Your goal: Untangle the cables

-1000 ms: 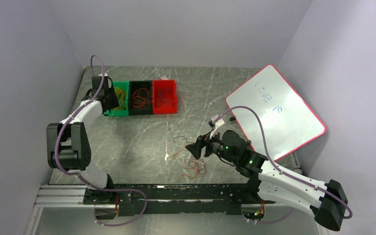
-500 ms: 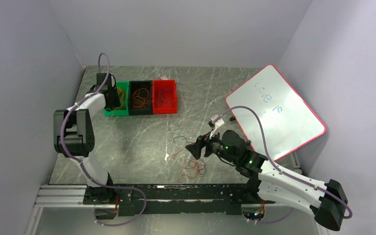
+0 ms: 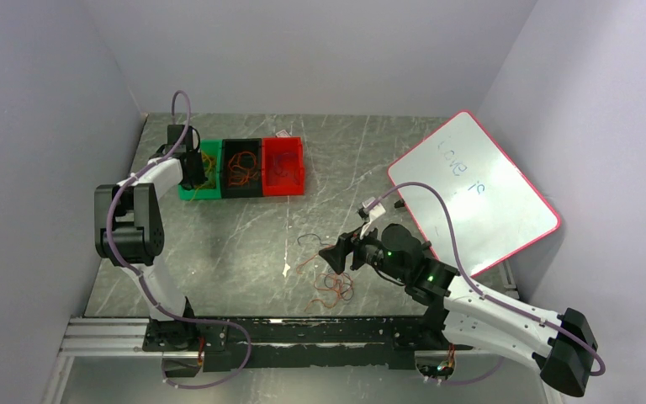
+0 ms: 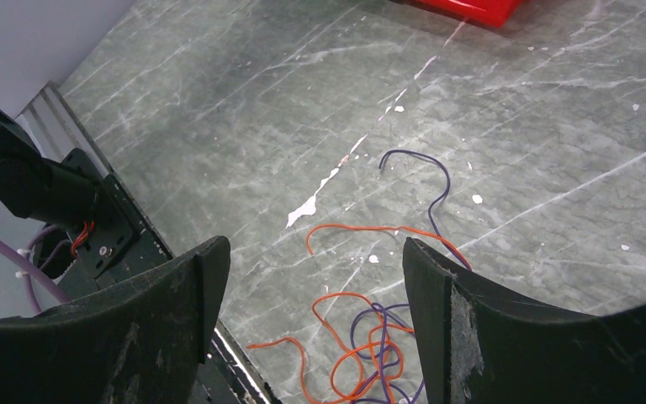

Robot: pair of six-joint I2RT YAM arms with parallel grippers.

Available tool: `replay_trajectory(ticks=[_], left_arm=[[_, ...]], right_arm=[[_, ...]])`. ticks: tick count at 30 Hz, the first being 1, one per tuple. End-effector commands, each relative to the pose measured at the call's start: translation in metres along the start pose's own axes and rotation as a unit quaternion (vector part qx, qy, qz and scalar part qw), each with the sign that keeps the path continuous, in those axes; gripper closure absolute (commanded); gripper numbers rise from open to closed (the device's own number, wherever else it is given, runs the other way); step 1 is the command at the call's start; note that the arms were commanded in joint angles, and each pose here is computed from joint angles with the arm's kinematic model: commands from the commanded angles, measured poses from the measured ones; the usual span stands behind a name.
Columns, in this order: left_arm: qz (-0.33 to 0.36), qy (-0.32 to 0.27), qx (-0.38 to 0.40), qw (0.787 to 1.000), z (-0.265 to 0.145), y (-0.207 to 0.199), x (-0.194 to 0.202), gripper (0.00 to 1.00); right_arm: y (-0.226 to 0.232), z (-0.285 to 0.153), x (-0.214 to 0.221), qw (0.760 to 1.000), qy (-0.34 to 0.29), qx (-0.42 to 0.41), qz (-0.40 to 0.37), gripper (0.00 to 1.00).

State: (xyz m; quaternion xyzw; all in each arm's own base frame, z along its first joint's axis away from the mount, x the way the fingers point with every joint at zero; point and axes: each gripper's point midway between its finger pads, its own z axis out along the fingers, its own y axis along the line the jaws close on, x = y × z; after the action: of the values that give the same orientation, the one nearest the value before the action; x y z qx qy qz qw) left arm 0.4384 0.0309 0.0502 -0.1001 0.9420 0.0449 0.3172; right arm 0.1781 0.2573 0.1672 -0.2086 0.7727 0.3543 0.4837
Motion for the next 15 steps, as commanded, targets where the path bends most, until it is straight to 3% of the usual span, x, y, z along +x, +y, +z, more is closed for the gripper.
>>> replay_trajectory(ticks=[1, 5, 10, 15], left_arm=[[0.002, -0.014, 0.010, 1.000, -0.008, 0.000, -0.015, 0.83], [0.002, -0.030, 0.012, 0.999, -0.018, -0.001, -0.027, 0.85], [0.012, -0.057, 0.027, 0.998, -0.037, -0.004, -0.044, 0.71], [0.037, -0.042, 0.048, 0.997, -0.042, -0.008, -0.034, 0.64]], right_arm=[[-0.001, 0.001, -0.001, 1.000, -0.003, 0.001, -0.005, 0.21], [-0.001, 0.001, -0.002, 1.000, -0.004, 0.001, -0.006, 0.21], [-0.001, 0.001, -0.002, 1.000, -0.005, 0.000, -0.005, 0.21], [0.002, 0.003, -0.001, 1.000, -0.003, -0.005, -0.004, 0.21]])
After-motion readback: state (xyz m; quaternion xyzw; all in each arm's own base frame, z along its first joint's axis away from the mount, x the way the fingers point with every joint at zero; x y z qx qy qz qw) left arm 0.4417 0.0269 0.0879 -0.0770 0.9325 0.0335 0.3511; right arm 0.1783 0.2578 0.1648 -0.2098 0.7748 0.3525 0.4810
